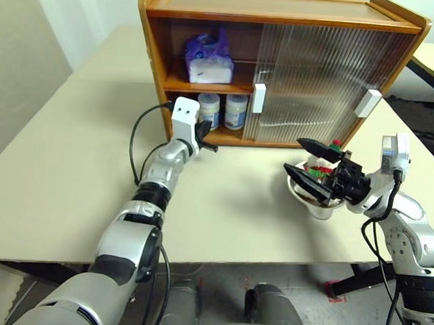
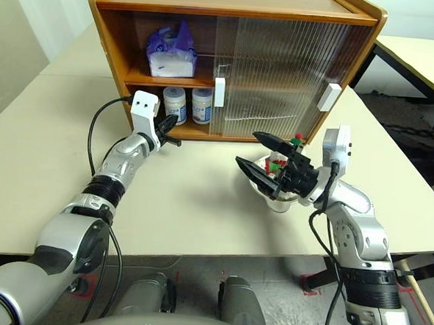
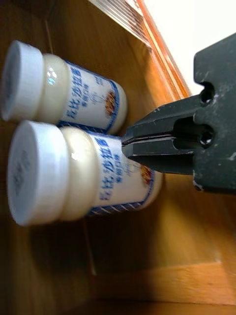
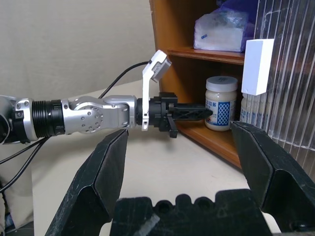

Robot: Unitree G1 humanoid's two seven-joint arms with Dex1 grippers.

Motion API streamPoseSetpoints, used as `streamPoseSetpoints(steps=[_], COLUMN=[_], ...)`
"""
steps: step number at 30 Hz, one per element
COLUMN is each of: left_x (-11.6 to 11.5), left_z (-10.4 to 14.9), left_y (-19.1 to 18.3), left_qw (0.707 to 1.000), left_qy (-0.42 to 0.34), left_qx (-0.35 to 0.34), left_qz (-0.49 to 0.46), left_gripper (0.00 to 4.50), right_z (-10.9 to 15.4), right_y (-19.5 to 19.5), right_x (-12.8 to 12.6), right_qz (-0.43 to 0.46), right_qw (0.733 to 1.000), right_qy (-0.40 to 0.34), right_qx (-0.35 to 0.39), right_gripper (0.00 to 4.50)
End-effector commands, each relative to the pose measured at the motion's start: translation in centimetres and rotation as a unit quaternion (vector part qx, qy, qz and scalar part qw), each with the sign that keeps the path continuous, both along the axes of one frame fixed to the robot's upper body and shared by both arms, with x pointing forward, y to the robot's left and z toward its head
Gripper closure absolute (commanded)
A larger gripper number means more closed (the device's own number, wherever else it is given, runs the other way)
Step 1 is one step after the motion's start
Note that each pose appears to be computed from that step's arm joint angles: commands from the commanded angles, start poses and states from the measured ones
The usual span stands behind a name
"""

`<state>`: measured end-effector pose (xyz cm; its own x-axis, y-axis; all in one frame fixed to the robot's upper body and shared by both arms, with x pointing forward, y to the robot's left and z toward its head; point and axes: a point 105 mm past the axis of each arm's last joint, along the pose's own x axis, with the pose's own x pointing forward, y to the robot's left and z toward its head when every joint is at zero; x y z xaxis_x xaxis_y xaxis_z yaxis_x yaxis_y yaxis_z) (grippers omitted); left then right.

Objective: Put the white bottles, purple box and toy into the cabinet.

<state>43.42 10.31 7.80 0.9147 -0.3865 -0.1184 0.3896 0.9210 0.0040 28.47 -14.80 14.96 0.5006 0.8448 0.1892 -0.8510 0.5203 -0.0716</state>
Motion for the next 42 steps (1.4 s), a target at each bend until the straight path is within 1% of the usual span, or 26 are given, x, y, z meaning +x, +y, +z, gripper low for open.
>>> streamPoseSetpoints(steps=[1, 4, 6, 7, 8, 9, 10, 11, 13, 15, 16, 18, 19, 21, 22, 27, 28, 29, 30, 31, 33, 35, 42], left_x=[-0.3, -1.2, -2.3, -3.3, -4.6, -5.8, -7.0, -7.8, -8.8, -9.1, -9.5, -9.3, -8.7, -7.8, -7.5, -6.6, -6.4, -6.2, -6.0, -5.7, -4.9, -4.3, -3.0], left_z=[-0.3, -0.5, -0.6, -0.2, 0.5, 1.2, 2.1, 2.5, 4.7, 5.9, 6.8, 7.7, 8.2, 8.7, 8.9, 9.5, 9.5, 9.3, 9.1, 8.9, 8.5, 8.5, 8.4], left_y=[-0.5, -1.1, -1.7, -2.3, -2.9, -3.4, -3.6, -3.7, -3.7, -3.9, -4.5, -5.8, -6.2, -6.8, -7.1, -10.7, -11.2, -11.6, -11.8, -12.1, -12.7, -13.1, -13.4], left_qw=[1.0, 0.999, 0.996, 0.992, 0.984, 0.975, 0.964, 0.956, 0.938, 0.927, 0.915, 0.897, 0.899, 0.908, 0.91, 0.906, 0.906, 0.908, 0.91, 0.913, 0.93, 0.939, 0.955], left_qy=[0.003, 0.005, 0.008, 0.001, -0.015, -0.033, -0.064, -0.083, -0.147, -0.179, -0.201, -0.223, -0.227, -0.224, -0.221, -0.219, -0.217, -0.211, -0.201, -0.194, -0.155, -0.138, -0.118], left_qx=[-0.004, -0.016, -0.023, -0.036, -0.047, -0.047, -0.031, -0.016, 0.025, 0.042, 0.058, 0.101, 0.105, 0.092, 0.084, 0.073, 0.074, 0.076, 0.079, 0.078, 0.045, 0.022, 0.024], left_qz=[-0.014, -0.046, -0.085, -0.124, -0.171, -0.214, -0.257, -0.282, -0.314, -0.326, -0.346, -0.367, -0.36, -0.343, -0.339, -0.355, -0.355, -0.355, -0.353, -0.35, -0.329, -0.315, -0.273], left_gripper=[4.45, 4.45, 4.45, 4.45, 4.29, 4.08, 3.88, 3.5, 2.8, 1.95, 1.65, 0.87, 0.81, 0.99, 1.27, 3.16, 3.66, 3.93, 4.36, 4.46, 4.46, 4.46, 4.46], right_z=[0.3, 0.3, 0.3, 0.4, 0.4, 0.5, 0.5, 0.5, 0.5, 0.5, 0.5, 0.5, 0.5, 0.4, 0.3, -0.1, -0.1, -0.1, -0.1, -0.1, 0.0, 0.0, -0.1], right_y=[-0.2, -0.2, -0.1, -0.2, -0.3, -0.4, -0.5, -0.6, -0.9, -1.0, -1.1, -1.2, -1.3, -1.4, -1.4, -1.5, -1.5, -1.5, -1.5, -1.5, -1.6, -1.6, -1.3], right_x=[-0.2, -0.2, -0.2, -0.1, 0.0, 0.0, 0.1, 0.1, 0.2, 0.3, 0.4, 0.4, 0.5, 0.5, 0.5, 0.2, 0.2, 0.1, 0.1, 0.1, 0.1, 0.1, 0.0], right_qz=[-0.005, -0.005, -0.005, -0.005, -0.005, -0.005, -0.005, -0.005, -0.007, -0.008, -0.008, -0.011, -0.012, -0.013, -0.013, -0.02, -0.021, -0.022, -0.023, -0.024, -0.026, -0.027, -0.029], right_qw=[1.0, 1.0, 1.0, 1.0, 1.0, 1.0, 1.0, 1.0, 1.0, 1.0, 1.0, 1.0, 1.0, 1.0, 1.0, 1.0, 1.0, 1.0, 1.0, 1.0, 0.999, 0.999, 0.999], right_qy=[-0.009, -0.008, -0.009, -0.01, -0.01, -0.01, -0.011, -0.011, -0.011, -0.012, -0.012, -0.013, -0.013, -0.013, -0.013, -0.014, -0.014, -0.015, -0.015, -0.016, -0.017, -0.018, -0.017], right_qx=[-0.007, -0.007, -0.007, -0.007, -0.007, -0.007, -0.008, -0.009, -0.009, -0.01, -0.01, -0.01, -0.01, -0.01, -0.01, -0.008, -0.008, -0.007, -0.007, -0.007, -0.007, -0.006, -0.003], right_gripper=[0.0, 0.0, 0.0, 0.0, 0.0, 0.0, 0.0, 0.0, 0.0, 0.0, 0.0, 0.0, 0.0, 0.0, 0.0, 0.0, 0.0, 0.0, 0.0, 0.0, 0.0, 0.0, 0.0])
